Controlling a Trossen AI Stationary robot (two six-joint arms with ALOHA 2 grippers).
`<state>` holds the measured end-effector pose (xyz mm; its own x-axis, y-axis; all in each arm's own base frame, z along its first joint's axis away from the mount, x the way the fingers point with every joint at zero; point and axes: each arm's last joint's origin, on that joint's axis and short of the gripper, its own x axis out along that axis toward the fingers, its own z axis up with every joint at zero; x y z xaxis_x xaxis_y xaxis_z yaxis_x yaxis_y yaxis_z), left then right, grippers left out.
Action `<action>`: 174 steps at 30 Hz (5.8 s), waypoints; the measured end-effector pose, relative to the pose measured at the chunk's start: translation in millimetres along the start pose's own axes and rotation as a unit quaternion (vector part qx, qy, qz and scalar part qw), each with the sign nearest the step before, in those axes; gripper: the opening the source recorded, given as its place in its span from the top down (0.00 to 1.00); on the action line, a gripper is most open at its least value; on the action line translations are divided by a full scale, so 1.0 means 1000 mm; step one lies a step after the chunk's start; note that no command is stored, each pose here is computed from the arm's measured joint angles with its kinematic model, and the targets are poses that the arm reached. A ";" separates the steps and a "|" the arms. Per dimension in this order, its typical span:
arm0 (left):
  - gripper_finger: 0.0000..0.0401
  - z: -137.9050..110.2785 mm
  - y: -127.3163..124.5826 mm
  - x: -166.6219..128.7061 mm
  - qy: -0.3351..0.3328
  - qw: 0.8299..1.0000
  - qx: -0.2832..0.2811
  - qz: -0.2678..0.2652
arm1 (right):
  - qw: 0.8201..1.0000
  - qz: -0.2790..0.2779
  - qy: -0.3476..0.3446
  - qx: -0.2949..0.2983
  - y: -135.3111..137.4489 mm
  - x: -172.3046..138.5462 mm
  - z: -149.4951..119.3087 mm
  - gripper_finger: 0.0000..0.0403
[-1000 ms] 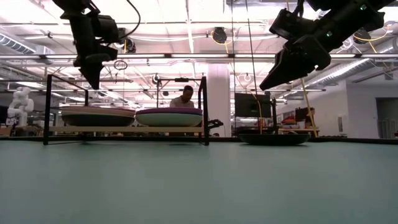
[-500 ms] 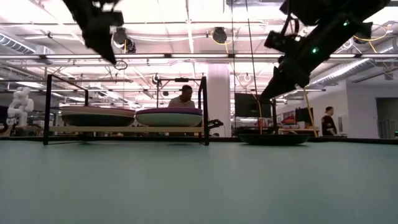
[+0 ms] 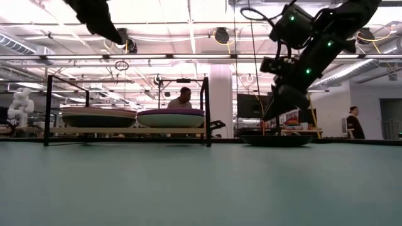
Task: Place and stack plates onto a shelf
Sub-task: Stack the black plate on top of the right violet plate on the shelf
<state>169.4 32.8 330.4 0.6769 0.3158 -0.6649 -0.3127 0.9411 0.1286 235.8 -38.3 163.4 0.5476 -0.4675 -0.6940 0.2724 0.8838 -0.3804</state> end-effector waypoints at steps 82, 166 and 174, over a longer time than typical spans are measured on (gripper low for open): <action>0.88 -0.046 -0.068 0.033 -0.074 0.996 0.025 -0.036 | 0.981 -0.108 -0.159 -0.016 0.005 -0.034 0.032 1.00; 0.88 -0.068 -0.055 -0.020 -0.118 0.990 -0.029 -0.069 | 0.955 0.066 -0.284 -0.047 -0.031 0.061 0.198 1.00; 0.88 -0.068 -0.055 -0.020 -0.117 0.990 -0.030 -0.069 | 0.963 0.077 -0.251 -0.056 -0.030 0.066 0.191 1.00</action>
<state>128.1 -33.7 287.0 0.8502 0.2101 -0.4827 -0.2398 0.9708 0.0002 414.7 -92.6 245.6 0.8957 -0.2383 -0.3754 0.0860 0.9212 -0.3795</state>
